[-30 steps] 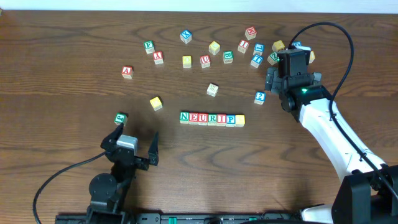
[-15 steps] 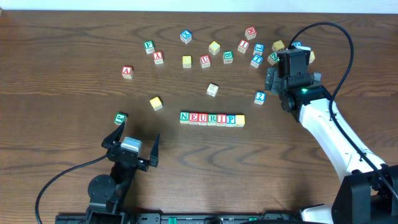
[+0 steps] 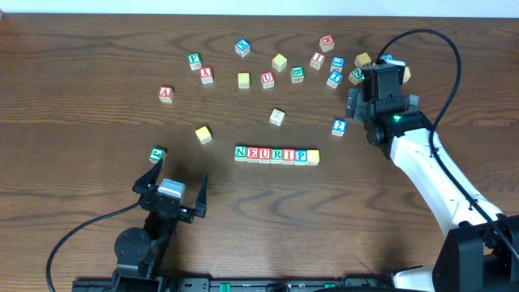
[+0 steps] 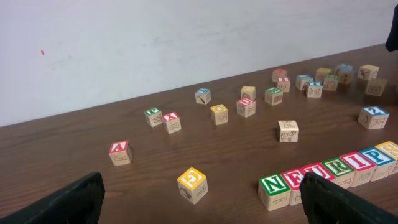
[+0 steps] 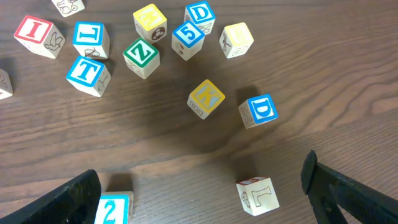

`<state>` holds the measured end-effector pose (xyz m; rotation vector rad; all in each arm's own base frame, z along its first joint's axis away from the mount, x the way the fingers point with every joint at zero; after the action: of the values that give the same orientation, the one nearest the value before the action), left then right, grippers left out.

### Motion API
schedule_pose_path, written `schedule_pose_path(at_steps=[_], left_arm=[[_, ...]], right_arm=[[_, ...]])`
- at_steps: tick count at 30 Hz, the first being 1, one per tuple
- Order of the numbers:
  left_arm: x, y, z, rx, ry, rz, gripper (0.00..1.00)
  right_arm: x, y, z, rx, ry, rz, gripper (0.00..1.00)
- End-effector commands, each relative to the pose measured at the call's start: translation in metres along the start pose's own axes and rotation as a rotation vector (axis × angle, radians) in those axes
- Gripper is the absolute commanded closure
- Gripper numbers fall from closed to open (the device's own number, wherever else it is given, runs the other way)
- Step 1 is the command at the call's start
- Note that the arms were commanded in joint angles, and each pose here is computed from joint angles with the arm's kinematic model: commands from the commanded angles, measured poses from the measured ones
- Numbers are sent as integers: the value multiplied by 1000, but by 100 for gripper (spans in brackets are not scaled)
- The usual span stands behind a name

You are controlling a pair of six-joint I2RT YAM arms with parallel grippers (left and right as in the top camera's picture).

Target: Spell out NEURIPS

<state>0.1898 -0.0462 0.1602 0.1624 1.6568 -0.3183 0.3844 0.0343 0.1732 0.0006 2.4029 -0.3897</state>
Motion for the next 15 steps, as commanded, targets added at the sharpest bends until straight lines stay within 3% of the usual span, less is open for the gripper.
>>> schedule_pose_path(at_steps=[1, 15], left_arm=[[12, -3, 0, 33, 53, -19, 2], [12, -3, 0, 33, 50, -18, 1]], right_arm=[[0, -3, 1, 16, -1, -5, 1], [0, -3, 1, 16, -1, -5, 1]])
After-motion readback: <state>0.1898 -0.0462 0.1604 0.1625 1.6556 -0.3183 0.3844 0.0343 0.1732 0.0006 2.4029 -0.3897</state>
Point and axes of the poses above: each gripper's point midway between its finger pads, its own z axis out along the fingers, its own y axis along the line the jaws close on, x = y × z, the point moved 5 cm from there along -z, back along the fingers, and after that the axes turned 12 degrees about -z, right-handed, at the moved point
